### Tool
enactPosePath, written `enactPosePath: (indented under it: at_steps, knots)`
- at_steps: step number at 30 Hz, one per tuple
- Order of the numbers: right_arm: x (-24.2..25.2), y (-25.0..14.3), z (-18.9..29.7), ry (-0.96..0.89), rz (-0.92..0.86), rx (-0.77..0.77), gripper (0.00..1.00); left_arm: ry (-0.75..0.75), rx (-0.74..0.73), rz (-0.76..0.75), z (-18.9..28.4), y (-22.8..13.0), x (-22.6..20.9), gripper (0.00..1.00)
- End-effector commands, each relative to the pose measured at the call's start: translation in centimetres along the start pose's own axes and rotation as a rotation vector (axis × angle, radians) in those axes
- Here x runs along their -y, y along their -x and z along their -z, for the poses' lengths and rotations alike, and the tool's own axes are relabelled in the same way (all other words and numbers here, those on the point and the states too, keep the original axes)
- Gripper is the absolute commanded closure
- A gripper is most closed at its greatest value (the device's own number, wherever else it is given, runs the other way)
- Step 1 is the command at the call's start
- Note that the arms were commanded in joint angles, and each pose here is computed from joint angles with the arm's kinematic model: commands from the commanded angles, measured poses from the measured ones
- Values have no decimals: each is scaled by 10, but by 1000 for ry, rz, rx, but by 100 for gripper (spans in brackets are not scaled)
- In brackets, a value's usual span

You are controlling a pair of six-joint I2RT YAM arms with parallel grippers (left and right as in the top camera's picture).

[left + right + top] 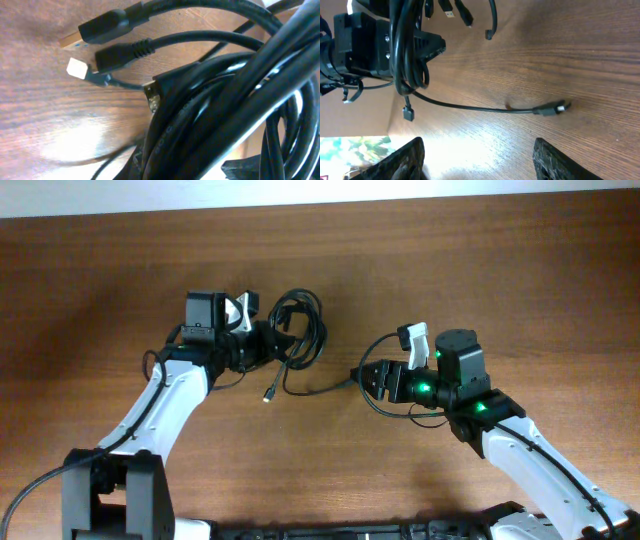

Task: Untangle cables

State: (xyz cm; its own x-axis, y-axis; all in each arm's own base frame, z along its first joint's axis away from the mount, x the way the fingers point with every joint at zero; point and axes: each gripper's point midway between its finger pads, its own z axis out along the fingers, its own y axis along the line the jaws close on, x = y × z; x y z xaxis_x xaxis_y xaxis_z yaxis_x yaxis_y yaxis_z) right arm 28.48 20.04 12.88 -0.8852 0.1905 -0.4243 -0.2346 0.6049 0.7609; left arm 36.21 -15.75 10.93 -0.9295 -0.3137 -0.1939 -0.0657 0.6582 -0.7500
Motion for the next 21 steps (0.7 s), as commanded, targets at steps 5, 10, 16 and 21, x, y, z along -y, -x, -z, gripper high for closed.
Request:
enactPosePath:
  at_steps: [5, 10, 16, 21]
  knots:
    - [-38, -8, -2, 155, 114, -45, 36, 51, 69, 351, 0, 11, -11, 100]
    - [-37, -8, -17, 55, 236, 13, 13, 46, 40, 506, -9, 0, -1, 100]
    - [-60, -6, -44, 58, 373, 98, 1, 80, 8, 534, -29, -25, 16, 100]
    - [-50, -17, -68, 31, 379, 72, 8, 75, 5, 514, -34, -29, 23, 100]
